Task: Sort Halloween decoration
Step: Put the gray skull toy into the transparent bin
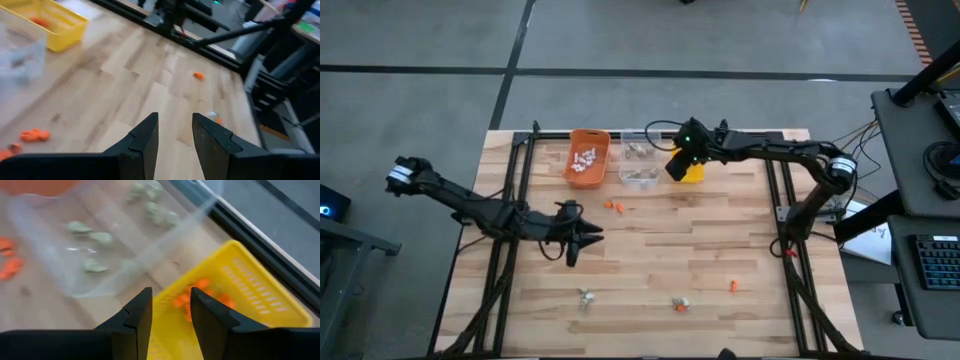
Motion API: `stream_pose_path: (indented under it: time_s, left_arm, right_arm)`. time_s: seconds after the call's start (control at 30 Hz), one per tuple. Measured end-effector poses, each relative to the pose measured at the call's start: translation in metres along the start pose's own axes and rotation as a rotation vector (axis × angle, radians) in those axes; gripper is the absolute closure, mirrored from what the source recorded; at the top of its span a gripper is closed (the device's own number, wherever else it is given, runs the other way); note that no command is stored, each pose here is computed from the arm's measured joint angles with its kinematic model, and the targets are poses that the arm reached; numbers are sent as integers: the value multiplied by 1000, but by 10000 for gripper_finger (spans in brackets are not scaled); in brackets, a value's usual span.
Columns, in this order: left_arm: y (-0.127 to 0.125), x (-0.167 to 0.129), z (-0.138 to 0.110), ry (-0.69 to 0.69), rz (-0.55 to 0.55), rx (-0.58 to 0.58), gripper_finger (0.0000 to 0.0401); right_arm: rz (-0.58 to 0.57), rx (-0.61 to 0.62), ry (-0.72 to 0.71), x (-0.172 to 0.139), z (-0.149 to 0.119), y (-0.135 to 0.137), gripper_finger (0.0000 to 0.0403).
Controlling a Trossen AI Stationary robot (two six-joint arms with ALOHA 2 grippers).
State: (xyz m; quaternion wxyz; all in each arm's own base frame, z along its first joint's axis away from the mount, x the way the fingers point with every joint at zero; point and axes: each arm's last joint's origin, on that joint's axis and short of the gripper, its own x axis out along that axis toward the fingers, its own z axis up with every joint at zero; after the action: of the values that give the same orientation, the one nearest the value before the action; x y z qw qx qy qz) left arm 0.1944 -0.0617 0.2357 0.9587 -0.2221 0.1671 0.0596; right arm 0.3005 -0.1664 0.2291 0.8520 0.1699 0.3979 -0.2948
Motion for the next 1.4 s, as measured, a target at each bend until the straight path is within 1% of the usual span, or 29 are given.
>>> stream_pose_path:
  time_s: [0.2,0.33,0.43,0.53,0.77,0.9,1.03,1.2,1.4]
  left_arm:
    - [-11,-5,-8,16,-38,-15,304]
    - [-16,-8,-11,38,-68,7,306]
    - [-19,-9,-17,122,-153,52,306]
    - [-22,-10,-20,188,-233,60,306]
    - [-24,-9,-26,284,-303,47,306]
    - [-22,-7,-33,354,-281,36,306]
    - [-21,-1,-45,427,-241,62,306]
    - [-29,2,-63,522,-229,118,306]
    - [-38,5,-81,638,-151,160,309]
  right_arm:
    - [71,-52,-43,-17,-2,32,296]
    - [129,-100,-77,-24,-5,56,303]
    - [170,-150,-82,-28,-11,75,308]
    - [207,-200,-79,-33,-18,92,312]
    - [269,-280,-76,-41,-31,119,313]
    - [285,-305,-90,-43,-32,125,313]
    - [289,-301,-101,-44,-32,126,317]
    - [291,-285,-98,-44,-32,126,313]
    - [296,-272,-80,-40,-36,131,317]
